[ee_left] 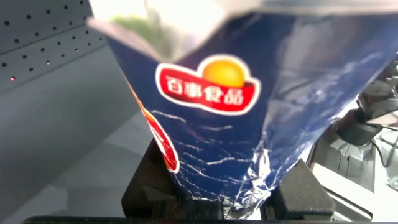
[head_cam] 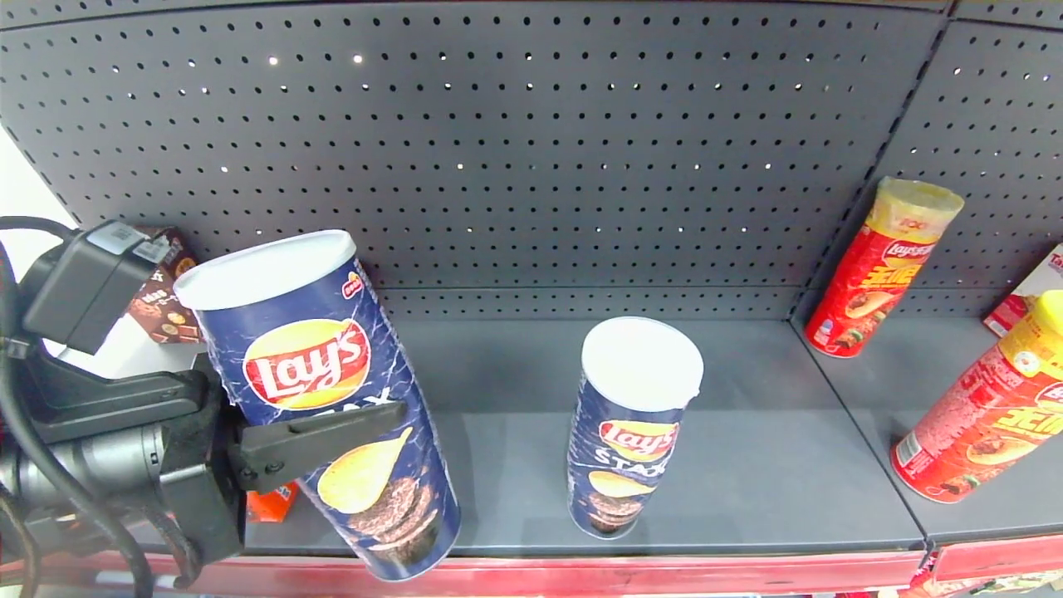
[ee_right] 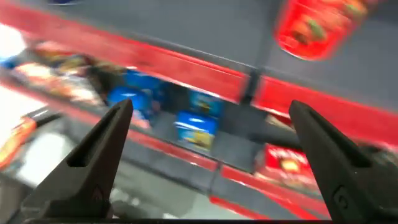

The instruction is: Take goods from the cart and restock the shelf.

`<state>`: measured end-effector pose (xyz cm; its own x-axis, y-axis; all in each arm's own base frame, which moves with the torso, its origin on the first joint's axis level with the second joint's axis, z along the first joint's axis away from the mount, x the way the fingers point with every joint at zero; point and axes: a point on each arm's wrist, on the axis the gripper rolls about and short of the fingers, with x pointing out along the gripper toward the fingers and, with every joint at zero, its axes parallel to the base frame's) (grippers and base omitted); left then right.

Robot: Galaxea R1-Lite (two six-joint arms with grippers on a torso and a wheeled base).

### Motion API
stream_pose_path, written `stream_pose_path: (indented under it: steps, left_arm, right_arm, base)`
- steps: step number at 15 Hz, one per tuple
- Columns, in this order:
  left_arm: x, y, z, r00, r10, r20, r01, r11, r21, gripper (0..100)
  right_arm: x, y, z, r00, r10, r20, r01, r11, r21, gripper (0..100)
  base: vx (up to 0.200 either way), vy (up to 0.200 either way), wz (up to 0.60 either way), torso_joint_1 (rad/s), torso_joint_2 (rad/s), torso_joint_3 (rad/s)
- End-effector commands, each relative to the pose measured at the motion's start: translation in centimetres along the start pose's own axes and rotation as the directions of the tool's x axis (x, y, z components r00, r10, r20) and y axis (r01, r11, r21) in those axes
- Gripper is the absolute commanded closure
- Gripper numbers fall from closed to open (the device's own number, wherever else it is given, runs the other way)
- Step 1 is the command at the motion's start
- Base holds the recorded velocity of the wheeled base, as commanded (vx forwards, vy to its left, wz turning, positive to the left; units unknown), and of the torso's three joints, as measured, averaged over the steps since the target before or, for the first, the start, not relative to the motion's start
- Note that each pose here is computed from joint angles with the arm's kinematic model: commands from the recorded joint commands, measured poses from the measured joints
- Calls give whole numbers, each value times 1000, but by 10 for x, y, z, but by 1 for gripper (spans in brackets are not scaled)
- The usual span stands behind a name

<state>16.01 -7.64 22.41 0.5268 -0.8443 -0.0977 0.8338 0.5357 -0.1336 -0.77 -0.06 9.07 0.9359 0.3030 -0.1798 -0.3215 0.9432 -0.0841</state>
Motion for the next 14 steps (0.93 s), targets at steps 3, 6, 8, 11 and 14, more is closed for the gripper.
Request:
stream_pose_path:
  steps: [3, 6, 8, 11, 14]
  left_arm:
    - [-3, -4, -1, 1000, -6, 5, 6, 1000, 9, 100]
    - [-6, -6, -1, 1000, -10, 11, 10, 1000, 14, 100]
    - [-6, -7, 0, 1000, -18, 11, 17, 1000, 16, 100]
    - [-3, -12, 2, 999, -47, 16, 47, 999, 25, 100]
    - [-1, -16, 3, 997, -73, 16, 72, 997, 30, 100]
  right_arm:
    - [-10, 7, -8, 967, -239, 90, 237, 971, 38, 0]
    - [-14, 6, -9, 918, -352, 182, 348, 936, 58, 0]
    - [-14, 3, -10, 858, -481, 179, 473, 877, 87, 0]
    - [-13, 3, -11, 863, -474, 175, 461, 880, 110, 0]
    - [-11, 7, -17, 946, -293, 136, 277, 953, 125, 0]
  base:
    - [0, 0, 0, 0, 0, 0]
    - [0, 0, 0, 0, 0, 0]
    - [0, 0, 0, 0, 0, 0]
    - [0, 0, 0, 0, 0, 0]
    - [0, 0, 0, 0, 0, 0]
